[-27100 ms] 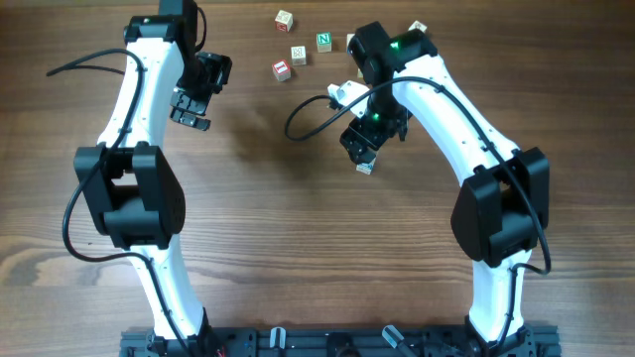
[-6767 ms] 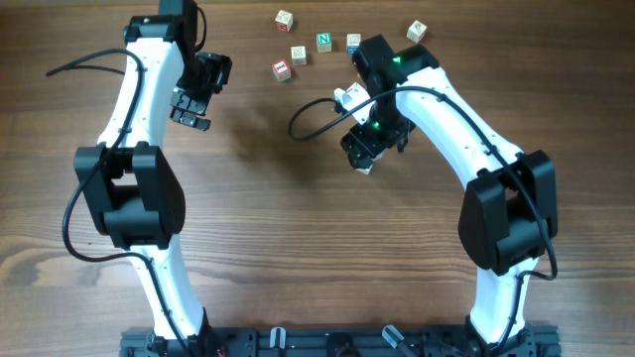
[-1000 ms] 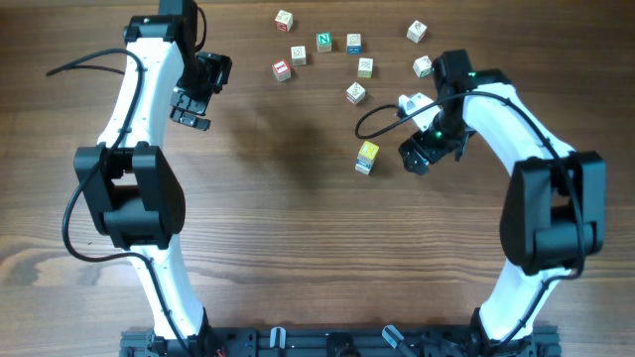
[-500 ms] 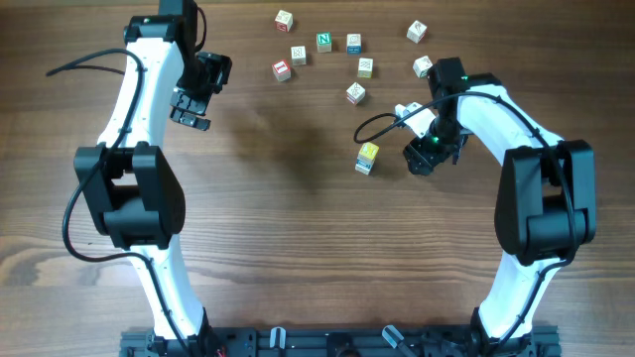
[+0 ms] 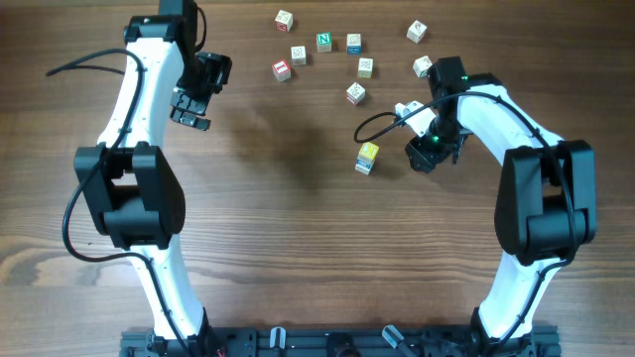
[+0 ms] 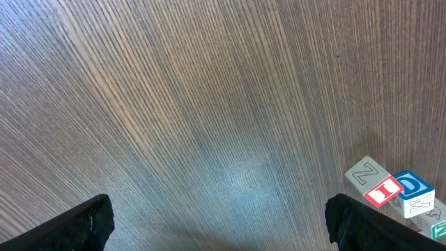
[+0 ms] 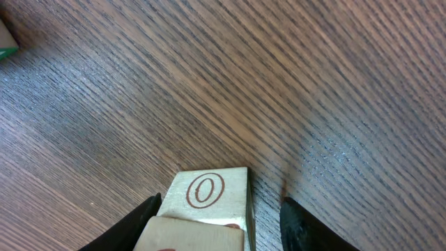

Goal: Form a tower

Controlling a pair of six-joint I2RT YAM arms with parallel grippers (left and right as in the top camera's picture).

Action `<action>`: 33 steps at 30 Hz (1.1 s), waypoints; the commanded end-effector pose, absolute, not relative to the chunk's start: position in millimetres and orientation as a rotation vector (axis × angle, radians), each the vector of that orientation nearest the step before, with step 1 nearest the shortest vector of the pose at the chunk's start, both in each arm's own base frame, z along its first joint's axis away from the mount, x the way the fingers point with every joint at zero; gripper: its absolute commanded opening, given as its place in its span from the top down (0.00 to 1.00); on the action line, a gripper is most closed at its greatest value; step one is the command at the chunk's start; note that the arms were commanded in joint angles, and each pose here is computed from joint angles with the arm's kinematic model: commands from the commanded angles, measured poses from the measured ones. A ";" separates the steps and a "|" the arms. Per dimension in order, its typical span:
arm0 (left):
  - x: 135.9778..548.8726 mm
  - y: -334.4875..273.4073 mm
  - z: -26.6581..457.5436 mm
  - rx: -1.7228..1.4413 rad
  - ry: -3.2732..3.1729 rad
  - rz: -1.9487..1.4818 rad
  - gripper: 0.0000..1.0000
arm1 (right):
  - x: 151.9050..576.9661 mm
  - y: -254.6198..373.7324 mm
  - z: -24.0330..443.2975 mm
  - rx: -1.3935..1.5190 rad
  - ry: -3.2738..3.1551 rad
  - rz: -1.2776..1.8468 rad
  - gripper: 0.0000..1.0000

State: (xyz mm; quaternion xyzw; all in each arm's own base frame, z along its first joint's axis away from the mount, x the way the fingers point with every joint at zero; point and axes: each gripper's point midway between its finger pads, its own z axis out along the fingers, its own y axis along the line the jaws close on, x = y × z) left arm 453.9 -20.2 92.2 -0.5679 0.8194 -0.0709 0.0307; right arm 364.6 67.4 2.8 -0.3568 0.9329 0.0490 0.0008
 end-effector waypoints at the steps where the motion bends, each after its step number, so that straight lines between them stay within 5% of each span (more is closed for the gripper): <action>1: 453.3 -16.9 103.7 -1.724 2.510 -0.225 0.00 | 365.0 63.8 -2.8 -1.129 2.936 0.141 0.47; 8: 453.3 -16.9 103.7 -1.724 2.510 -0.225 0.00 | 367.0 64.0 -2.8 -1.127 2.928 0.137 0.63; 13: 453.3 -17.0 103.7 -1.724 2.510 -0.226 0.00 | 366.2 63.9 -2.8 -1.065 2.957 0.139 0.65; 15: 453.3 -16.9 103.7 -1.724 2.510 -0.225 0.00 | 366.2 63.9 -2.8 -1.036 2.968 0.139 0.44; 20: 453.3 -16.9 103.7 -1.724 2.510 -0.225 0.00 | 366.6 61.4 -3.0 -1.004 2.984 0.116 0.36; 23: 453.3 -16.9 103.7 -1.724 2.510 -0.225 0.00 | 367.6 53.0 -3.4 -0.919 3.024 0.040 0.43; 26: 453.3 -16.9 103.7 -1.724 2.510 -0.225 0.00 | 367.4 53.1 -3.4 -0.894 3.033 0.041 0.62; 33: 453.3 -17.0 103.7 -1.724 2.510 -0.226 0.00 | 368.0 53.2 -3.4 -0.723 3.077 0.038 0.73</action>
